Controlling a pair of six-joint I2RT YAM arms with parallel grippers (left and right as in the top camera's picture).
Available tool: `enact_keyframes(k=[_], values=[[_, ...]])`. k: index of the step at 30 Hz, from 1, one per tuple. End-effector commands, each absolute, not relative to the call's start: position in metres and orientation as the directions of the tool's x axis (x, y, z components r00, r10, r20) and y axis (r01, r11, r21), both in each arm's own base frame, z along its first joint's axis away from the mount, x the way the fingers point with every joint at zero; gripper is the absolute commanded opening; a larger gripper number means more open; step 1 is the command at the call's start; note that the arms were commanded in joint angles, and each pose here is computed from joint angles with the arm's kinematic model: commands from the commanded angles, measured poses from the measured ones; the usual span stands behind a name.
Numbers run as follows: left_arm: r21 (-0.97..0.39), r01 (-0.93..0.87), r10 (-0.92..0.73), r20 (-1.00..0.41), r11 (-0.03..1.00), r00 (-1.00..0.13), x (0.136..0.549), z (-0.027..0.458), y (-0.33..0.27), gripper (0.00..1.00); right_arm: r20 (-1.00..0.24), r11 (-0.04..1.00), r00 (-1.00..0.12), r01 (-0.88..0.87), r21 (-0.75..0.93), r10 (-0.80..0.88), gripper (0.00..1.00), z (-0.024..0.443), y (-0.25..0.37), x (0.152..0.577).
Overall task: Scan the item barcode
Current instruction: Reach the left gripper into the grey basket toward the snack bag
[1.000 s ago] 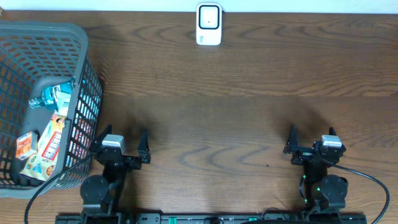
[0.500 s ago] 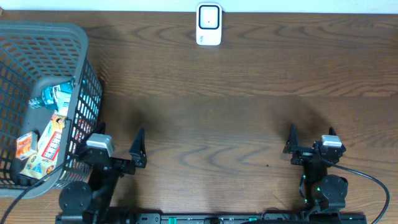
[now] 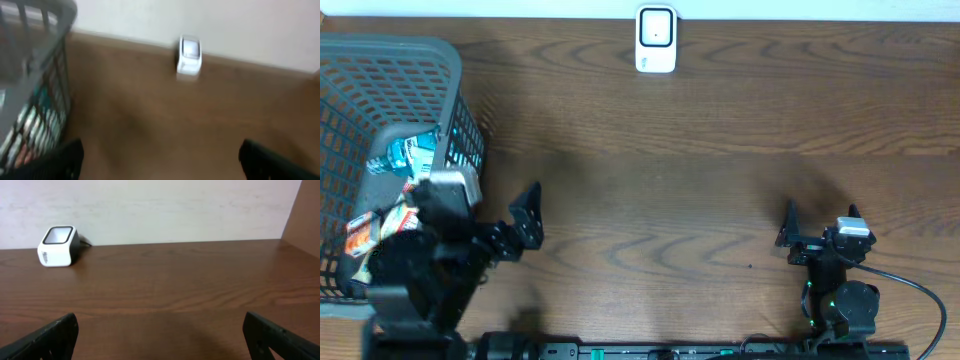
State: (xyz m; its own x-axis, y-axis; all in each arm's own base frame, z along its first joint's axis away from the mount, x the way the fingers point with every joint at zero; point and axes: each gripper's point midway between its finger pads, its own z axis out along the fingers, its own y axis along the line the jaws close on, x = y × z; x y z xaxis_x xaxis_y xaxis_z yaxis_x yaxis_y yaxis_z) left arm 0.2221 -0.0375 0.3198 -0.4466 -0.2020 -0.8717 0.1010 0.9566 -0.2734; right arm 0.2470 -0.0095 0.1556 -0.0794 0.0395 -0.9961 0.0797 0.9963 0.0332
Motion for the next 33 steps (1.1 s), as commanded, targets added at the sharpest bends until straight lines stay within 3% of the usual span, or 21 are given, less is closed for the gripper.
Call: enact_keyframes(k=[1,6,12,16,21,26,29,33], values=[[-0.291,0.092,-0.211,-0.845,0.952,-0.491,0.223,0.358,-0.039,0.98,-0.996,0.997,-0.087,0.072,0.025,0.031,0.99,0.153,-0.008,0.247],[-0.319,0.092,-0.208,-0.783,0.943,-0.586,0.222,0.348,-0.046,0.98,-0.996,0.997,-0.087,0.072,0.025,0.031,0.99,0.153,-0.008,0.247],[-0.328,0.065,-0.235,-0.789,0.943,-0.568,0.235,0.36,-0.042,0.98,-0.996,0.997,-0.087,0.072,0.025,0.031,0.99,0.153,-0.008,0.247],[-0.354,-0.231,-0.423,-0.773,0.906,-0.473,0.251,0.378,0.0,0.98,-0.996,0.997,-0.087,0.072,0.025,0.031,0.99,0.153,-0.008,0.247],[-0.347,-0.559,-0.584,-0.743,0.753,-0.326,0.263,0.392,0.056,0.98,-0.996,0.997,-0.087,0.072,0.025,0.031,0.99,0.153,-0.008,0.247],[-0.378,-0.782,-0.762,-0.622,0.496,-0.183,0.266,0.372,0.106,0.98,-0.996,0.997,-0.087,0.072,0.025,0.031,0.99,0.153,-0.008,0.247],[-0.362,-0.893,-0.848,-0.528,0.269,-0.041,0.253,0.345,0.139,0.98,-0.996,0.997,-0.087,0.072,0.025,0.031,0.99,0.153,-0.008,0.247],[-0.314,-0.944,-0.886,-0.401,-0.104,0.231,0.224,0.308,0.175,0.98,-0.996,0.997,-0.087,0.072,0.025,0.031,0.99,0.153,-0.008,0.247]])
